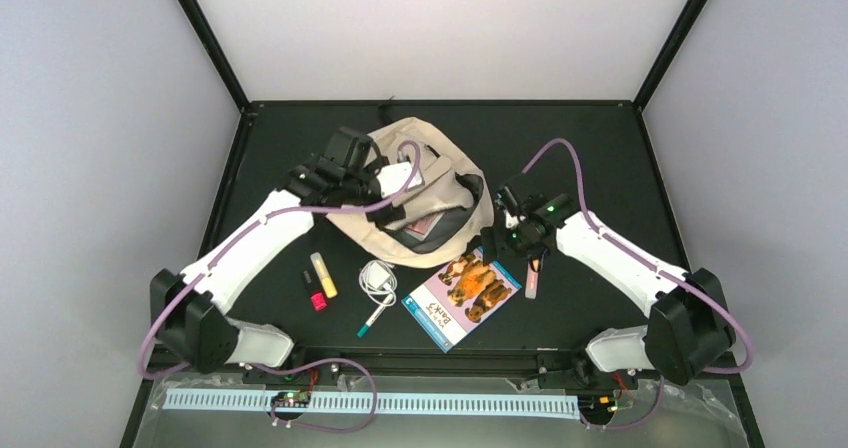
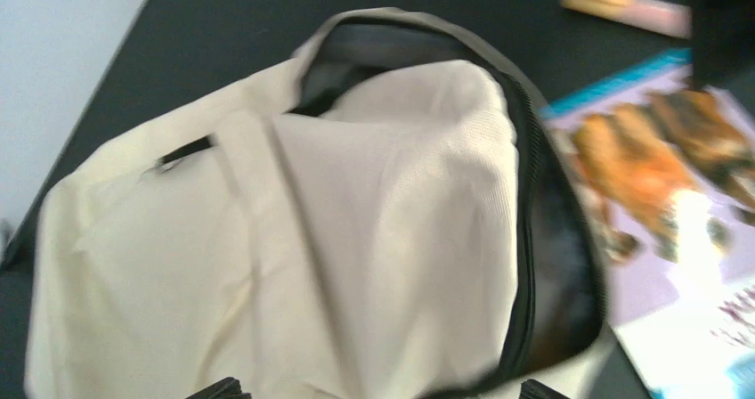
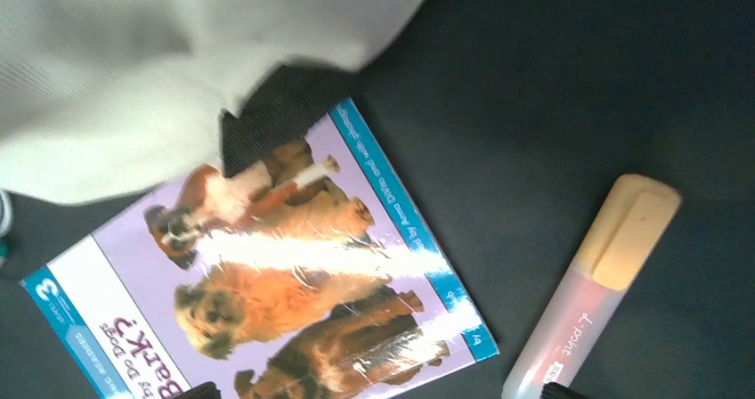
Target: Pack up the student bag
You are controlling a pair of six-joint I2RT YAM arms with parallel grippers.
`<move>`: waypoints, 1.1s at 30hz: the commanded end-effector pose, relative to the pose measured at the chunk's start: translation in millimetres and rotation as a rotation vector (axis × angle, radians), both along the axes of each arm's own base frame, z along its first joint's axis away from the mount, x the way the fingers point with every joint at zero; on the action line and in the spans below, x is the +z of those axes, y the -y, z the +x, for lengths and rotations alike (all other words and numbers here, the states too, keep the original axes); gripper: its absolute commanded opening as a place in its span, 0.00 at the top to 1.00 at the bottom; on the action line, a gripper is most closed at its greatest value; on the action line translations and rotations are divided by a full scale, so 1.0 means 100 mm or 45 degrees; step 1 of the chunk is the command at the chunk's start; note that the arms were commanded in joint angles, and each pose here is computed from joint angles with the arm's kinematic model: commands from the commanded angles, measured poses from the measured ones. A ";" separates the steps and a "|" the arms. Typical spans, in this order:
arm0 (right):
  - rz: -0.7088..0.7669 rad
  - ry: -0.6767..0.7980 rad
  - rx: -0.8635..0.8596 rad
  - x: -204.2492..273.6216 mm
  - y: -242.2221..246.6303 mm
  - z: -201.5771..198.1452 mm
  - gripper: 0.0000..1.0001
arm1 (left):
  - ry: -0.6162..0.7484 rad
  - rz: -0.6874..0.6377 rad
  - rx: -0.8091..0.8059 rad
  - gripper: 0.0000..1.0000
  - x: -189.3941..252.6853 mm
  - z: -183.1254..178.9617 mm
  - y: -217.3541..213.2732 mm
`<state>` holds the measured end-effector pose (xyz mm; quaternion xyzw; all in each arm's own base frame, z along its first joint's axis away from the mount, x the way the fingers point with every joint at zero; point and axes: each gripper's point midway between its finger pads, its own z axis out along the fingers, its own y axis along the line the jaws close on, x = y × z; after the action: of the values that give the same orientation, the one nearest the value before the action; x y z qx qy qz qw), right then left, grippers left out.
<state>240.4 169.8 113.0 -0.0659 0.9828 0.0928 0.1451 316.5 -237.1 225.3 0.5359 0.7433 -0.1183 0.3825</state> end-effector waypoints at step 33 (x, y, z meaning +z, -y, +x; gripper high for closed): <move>0.477 -0.414 0.052 -0.95 -0.17 -0.07 0.42 | 0.259 0.608 -1.040 0.43 -2.12 -1.92 0.51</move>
<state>249.8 171.8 24.3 -0.0329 0.9724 0.2300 0.0220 111.5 -294.6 31.6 0.8590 0.4499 -0.0822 0.2299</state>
